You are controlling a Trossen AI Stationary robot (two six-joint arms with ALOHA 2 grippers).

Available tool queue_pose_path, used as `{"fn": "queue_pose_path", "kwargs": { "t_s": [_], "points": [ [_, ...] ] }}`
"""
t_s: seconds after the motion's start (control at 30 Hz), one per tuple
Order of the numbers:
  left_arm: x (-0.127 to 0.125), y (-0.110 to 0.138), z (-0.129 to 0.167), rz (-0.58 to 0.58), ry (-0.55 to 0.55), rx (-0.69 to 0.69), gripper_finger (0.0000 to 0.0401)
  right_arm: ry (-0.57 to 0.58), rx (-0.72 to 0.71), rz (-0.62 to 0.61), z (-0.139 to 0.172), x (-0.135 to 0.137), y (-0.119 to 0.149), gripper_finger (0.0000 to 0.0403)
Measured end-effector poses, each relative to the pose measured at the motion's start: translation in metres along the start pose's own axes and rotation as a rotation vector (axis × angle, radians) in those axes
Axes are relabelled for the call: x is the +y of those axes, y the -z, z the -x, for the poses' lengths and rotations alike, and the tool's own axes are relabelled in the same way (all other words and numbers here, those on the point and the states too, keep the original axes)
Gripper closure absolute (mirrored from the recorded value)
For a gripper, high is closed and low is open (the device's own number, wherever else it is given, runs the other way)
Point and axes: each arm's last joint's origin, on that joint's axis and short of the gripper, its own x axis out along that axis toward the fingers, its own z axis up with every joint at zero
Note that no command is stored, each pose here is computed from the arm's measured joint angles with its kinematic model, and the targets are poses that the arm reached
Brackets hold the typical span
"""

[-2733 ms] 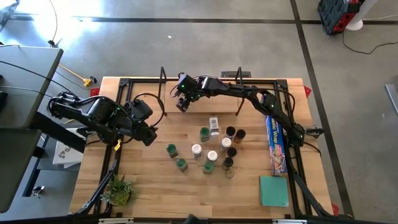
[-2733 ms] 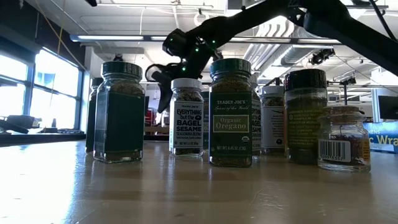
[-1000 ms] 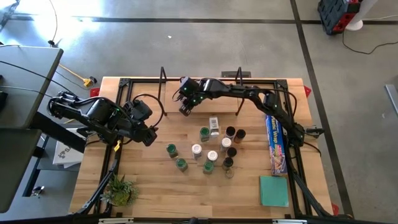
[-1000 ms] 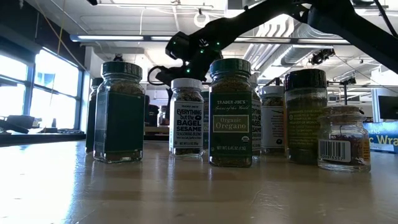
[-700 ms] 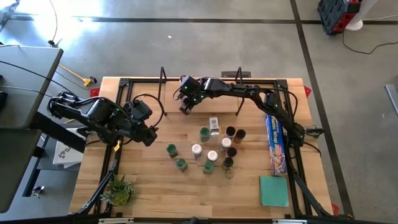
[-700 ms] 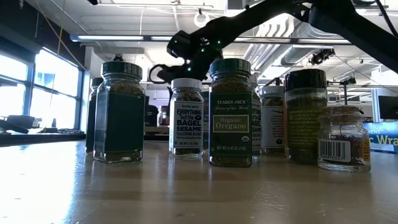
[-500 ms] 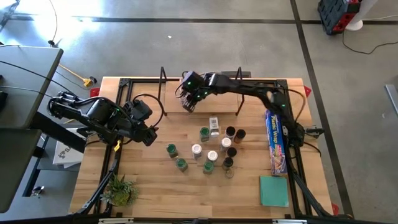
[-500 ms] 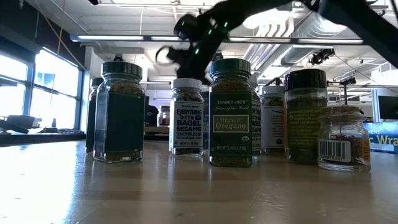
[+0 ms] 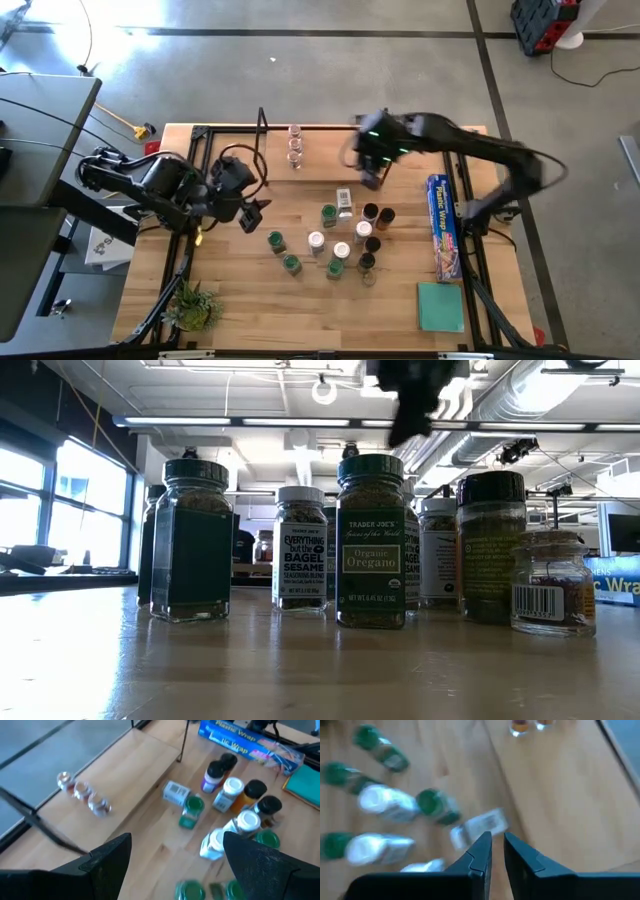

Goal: Shelf spices
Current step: Put the brown seasoning bottle on the shelf aligned with the other brown seasoning bottle

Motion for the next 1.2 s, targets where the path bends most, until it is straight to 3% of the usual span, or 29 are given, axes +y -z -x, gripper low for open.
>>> {"fn": "queue_pose_path", "kwargs": {
  "t_s": [0.1, 0.27, 0.47, 0.6, 0.73, 0.93, 1.07, 1.2],
  "points": [
    [-0.002, -0.008, -0.012, -0.022, 0.000, -0.016, 0.0092, -0.135, -0.055, -0.041, 0.025, 0.021, 0.034, 0.0362],
    [-0.003, -0.019, -0.036, -0.033, 0.032, 0.036, 0.0092, -0.392, -0.080, -0.079, 0.041, 0.060, 0.079, 0.0362],
    [-0.001, -0.021, -0.045, -0.036, 0.085, 0.104, 0.0092, -0.683, -0.053, -0.045, 0.009, 0.121, 0.132, 0.0357],
    [-0.002, -0.019, -0.042, -0.066, 0.131, 0.132, 0.0092, -0.787, -0.031, -0.048, -0.014, 0.157, 0.162, 0.0324],
    [-0.002, -0.013, -0.039, -0.102, 0.132, 0.187, 0.0092, -0.751, -0.054, -0.085, -0.028, 0.185, 0.179, 0.0273],
    [-0.003, -0.002, -0.034, -0.163, 0.124, 0.264, 0.0092, -0.612, 0.042, 0.061, -0.059, 0.201, 0.194, 0.0203],
    [-0.003, 0.003, -0.031, -0.183, 0.116, 0.293, 0.0092, -0.486, 0.115, 0.062, -0.078, 0.197, 0.202, 0.0187],
    [-0.004, 0.004, -0.030, -0.174, 0.113, 0.302, 0.0092, -0.309, 0.144, -0.044, -0.089, 0.192, 0.211, 0.0186]
  ]
}}
